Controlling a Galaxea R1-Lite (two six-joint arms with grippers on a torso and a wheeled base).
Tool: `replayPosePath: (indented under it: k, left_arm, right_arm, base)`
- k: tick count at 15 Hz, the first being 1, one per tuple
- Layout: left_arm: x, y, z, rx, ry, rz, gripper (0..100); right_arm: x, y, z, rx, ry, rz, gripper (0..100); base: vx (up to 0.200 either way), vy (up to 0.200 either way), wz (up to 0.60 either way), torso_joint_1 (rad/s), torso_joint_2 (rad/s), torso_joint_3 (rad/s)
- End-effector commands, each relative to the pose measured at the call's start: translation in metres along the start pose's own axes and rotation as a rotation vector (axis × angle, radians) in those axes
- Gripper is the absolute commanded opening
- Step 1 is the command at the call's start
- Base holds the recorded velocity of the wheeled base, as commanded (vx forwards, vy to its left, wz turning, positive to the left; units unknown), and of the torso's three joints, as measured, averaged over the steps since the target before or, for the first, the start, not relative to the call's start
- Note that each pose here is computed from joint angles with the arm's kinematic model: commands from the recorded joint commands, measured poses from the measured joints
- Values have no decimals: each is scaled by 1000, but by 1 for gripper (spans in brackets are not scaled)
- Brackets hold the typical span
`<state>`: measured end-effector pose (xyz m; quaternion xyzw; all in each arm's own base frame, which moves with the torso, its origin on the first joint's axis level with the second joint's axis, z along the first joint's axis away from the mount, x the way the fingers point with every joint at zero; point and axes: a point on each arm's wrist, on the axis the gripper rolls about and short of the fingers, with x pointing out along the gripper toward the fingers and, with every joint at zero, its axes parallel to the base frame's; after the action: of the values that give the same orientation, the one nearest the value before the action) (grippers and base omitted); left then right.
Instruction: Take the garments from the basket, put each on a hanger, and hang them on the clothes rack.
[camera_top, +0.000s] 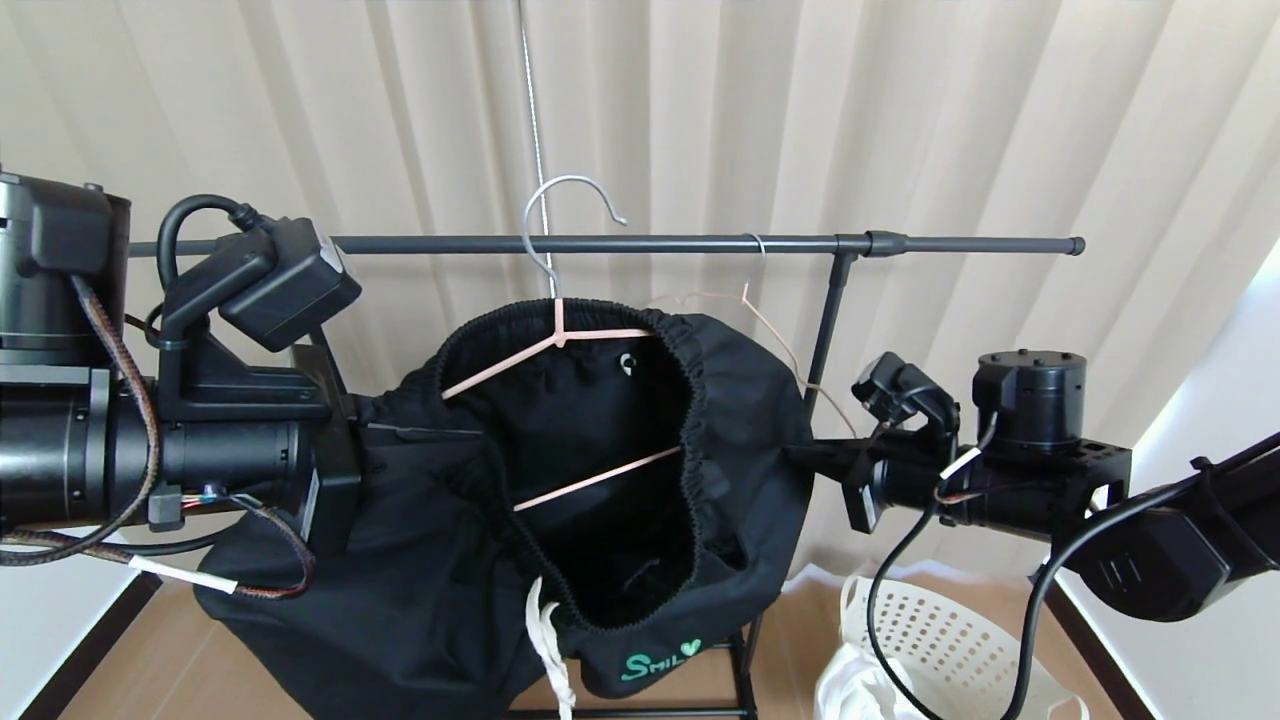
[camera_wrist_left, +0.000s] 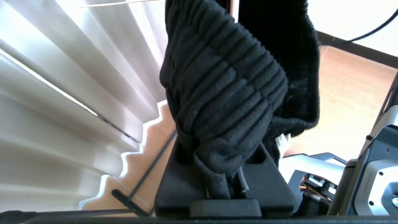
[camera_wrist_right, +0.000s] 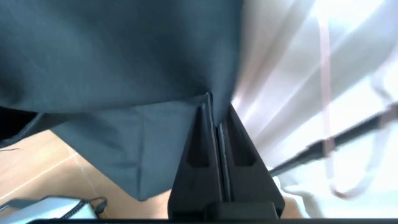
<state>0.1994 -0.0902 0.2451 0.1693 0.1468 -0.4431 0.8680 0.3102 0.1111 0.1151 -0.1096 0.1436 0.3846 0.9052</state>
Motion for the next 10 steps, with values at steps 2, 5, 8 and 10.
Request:
replayPosePath:
  k: [2, 5, 8, 10]
  left_arm:
    - [-4, -4, -5, -1, 9, 8, 0]
    - [-10, -10, -10, 2, 14, 6, 0]
    - [-16, -14, -13, 12, 12, 7, 0]
    - [-16, -15, -14, 16, 14, 6, 0]
  right_arm:
    - [-10, -12, 8, 24, -33, -45, 0]
    - [-11, -19, 11, 39, -46, -66, 0]
    - [-13, -25, 13, 56, -55, -81, 0]
    - [-13, -27, 14, 65, -59, -87, 0]
  base:
    - [0, 0, 0, 0, 0, 0]
    - [0, 0, 0, 0, 0, 0]
    - [0, 0, 0, 0, 0, 0]
    - [0, 0, 0, 0, 0, 0]
